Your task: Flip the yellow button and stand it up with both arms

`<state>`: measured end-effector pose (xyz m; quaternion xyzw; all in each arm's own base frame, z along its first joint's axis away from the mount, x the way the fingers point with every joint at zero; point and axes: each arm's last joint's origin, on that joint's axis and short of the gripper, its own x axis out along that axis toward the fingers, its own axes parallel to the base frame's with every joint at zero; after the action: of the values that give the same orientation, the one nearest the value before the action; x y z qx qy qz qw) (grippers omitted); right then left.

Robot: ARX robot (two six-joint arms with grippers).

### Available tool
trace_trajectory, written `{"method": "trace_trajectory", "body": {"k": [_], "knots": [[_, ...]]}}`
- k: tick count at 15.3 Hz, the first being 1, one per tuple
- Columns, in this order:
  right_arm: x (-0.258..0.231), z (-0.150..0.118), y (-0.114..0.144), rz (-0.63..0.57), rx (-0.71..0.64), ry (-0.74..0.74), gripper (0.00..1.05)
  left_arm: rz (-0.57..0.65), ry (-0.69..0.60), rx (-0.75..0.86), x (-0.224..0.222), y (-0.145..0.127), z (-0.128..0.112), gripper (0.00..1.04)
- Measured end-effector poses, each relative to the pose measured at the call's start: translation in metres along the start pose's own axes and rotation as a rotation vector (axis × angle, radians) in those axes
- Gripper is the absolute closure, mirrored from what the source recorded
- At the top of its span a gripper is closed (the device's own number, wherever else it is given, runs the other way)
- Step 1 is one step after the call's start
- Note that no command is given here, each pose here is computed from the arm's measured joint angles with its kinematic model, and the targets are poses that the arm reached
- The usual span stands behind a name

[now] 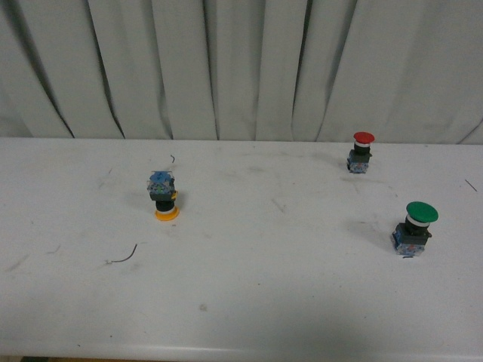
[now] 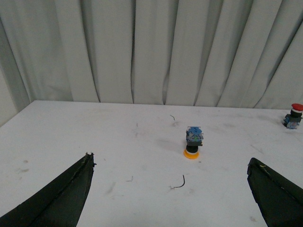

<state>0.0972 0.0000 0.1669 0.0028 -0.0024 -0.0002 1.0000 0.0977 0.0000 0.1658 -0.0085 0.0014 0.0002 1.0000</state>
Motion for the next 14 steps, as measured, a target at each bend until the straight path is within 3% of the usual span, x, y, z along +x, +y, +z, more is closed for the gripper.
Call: {"method": "trace_trajectory", "body": {"k": [14], "knots": [[0.0,0.0,0.0,0.0,0.0,0.0,0.07,0.0,0.0,0.0,0.0,0.0,0.0,0.07]]}}
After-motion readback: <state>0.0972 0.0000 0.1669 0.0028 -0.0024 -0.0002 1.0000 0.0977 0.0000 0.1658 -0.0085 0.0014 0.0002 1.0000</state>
